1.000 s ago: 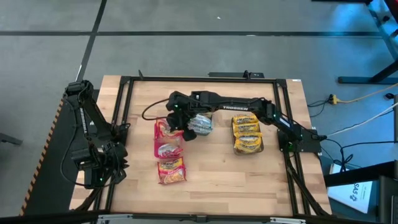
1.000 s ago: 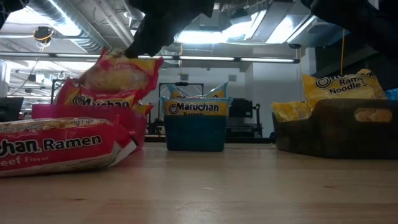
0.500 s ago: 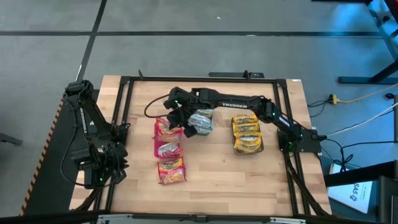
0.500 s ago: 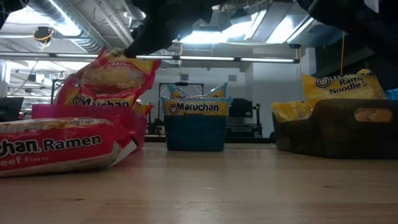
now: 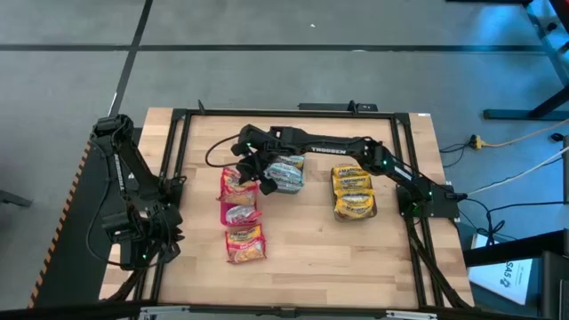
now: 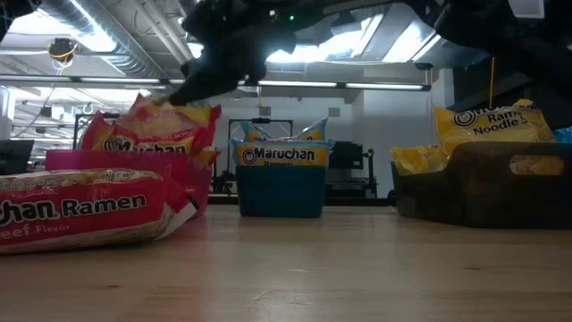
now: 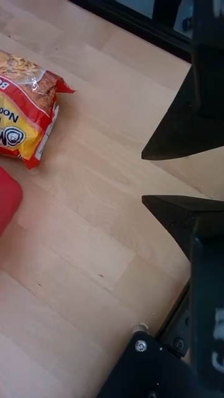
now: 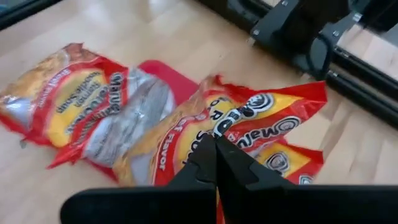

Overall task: Sort Maruchan noodles
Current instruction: Adjust the red noodle packs in the red bin

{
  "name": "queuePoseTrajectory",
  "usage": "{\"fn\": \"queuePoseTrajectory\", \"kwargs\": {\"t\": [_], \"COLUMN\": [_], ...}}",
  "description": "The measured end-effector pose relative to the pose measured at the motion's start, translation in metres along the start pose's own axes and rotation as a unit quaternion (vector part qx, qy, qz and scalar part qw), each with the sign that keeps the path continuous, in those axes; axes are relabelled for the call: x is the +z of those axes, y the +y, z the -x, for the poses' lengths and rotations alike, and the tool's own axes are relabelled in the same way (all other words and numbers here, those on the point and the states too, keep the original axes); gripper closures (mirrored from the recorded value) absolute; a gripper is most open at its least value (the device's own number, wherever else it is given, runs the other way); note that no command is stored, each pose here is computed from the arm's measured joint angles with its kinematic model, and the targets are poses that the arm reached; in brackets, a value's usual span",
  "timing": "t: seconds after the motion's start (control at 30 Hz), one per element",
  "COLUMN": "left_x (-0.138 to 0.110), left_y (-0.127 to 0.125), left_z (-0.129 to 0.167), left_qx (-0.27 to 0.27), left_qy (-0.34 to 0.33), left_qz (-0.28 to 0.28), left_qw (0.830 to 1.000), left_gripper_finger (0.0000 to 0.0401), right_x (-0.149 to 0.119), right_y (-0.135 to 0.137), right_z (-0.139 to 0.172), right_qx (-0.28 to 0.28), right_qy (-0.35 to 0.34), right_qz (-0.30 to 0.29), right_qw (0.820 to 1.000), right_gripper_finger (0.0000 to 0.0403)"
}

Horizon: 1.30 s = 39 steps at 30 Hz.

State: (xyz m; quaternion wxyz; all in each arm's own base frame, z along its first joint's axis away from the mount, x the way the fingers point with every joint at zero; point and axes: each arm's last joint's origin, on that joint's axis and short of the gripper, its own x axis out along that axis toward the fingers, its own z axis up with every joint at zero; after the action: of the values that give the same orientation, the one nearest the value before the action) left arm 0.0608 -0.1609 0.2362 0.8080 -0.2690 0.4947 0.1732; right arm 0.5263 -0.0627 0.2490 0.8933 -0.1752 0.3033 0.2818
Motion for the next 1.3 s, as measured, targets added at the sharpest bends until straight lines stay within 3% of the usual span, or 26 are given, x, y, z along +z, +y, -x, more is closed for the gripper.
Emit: {"fn": "queuePoseTrajectory", "kwargs": {"t": [0.23, 0.5, 0.77, 1.3], "left_x": [0.0, 0.0, 0.0, -0.002], "left_y": [0.0, 0.0, 0.0, -0.001], "left_z": [0.0, 0.0, 0.0, 0.0], "left_qx": [-0.001, -0.001, -0.001, -0.001], "left_qy": [0.001, 0.0, 0.0, 0.028], "left_qz": [0.001, 0.0, 0.001, 0.004], "left_qw": [1.0, 1.0, 1.0, 1.0], "left_gripper_finger": [0.0306, 0.0306, 0.0306, 0.0306], "right_x": [-0.013, -0.01, -0.004, 0.0], "right_y": [0.0, -0.001, 0.006, 0.011], "right_z": [-0.01, -0.01, -0.018, -0.02], "right_qx": [0.015, 0.003, -0.074, -0.063], "right_qy": [0.023, 0.016, 0.071, 0.064], "right_qz": [0.0, -0.006, -0.039, -0.066], "right_qw": [1.0, 1.0, 0.994, 0.994], "right_gripper_finger": [0.0403, 0.0403, 0.0393, 0.0389]}}
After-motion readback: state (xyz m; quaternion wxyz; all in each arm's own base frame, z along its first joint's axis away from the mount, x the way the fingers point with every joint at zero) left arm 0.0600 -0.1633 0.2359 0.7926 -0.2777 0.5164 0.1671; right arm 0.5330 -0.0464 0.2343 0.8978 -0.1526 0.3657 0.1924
